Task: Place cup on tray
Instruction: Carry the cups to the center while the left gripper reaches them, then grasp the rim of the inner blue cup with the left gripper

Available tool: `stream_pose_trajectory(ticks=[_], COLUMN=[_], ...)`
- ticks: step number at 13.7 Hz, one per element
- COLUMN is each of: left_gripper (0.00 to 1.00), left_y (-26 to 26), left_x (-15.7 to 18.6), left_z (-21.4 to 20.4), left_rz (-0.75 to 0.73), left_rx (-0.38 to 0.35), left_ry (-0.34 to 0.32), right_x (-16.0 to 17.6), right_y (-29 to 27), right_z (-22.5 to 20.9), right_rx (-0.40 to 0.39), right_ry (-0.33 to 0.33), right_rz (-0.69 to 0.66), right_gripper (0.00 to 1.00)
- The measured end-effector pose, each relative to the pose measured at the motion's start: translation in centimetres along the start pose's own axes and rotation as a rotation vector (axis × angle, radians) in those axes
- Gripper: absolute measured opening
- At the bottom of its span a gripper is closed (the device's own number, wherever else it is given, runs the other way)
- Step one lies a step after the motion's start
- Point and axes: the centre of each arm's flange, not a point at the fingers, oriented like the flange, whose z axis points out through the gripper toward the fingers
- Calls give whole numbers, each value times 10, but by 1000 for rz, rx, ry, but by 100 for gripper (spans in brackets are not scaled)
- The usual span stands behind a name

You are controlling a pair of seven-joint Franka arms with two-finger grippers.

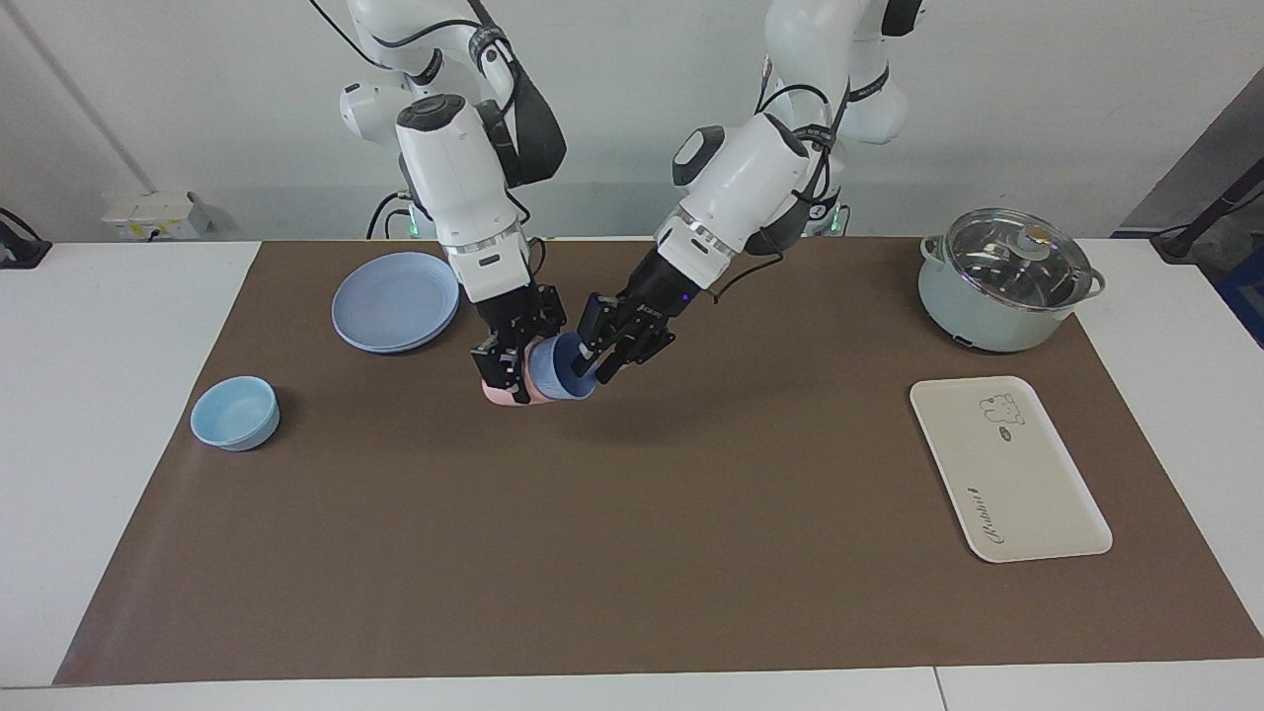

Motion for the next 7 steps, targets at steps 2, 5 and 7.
stream_pose_trajectory(ticks=[2,5,7], left_gripper=[53,57,56], left_y=[-4,-15,-17], left_x=[11,22,15], left_z=[-4,-4,2], left_rz=[-11,-29,-26], left_rx=[2,31,52], left_ry=[11,-16,-65], right_x=[0,0,1], right_y=[0,0,0], right_z=[0,-1,-1], right_rx=[-1,-1,-1], right_ry=[1,1,2], right_rz=[0,0,0], right_gripper=[84,84,84])
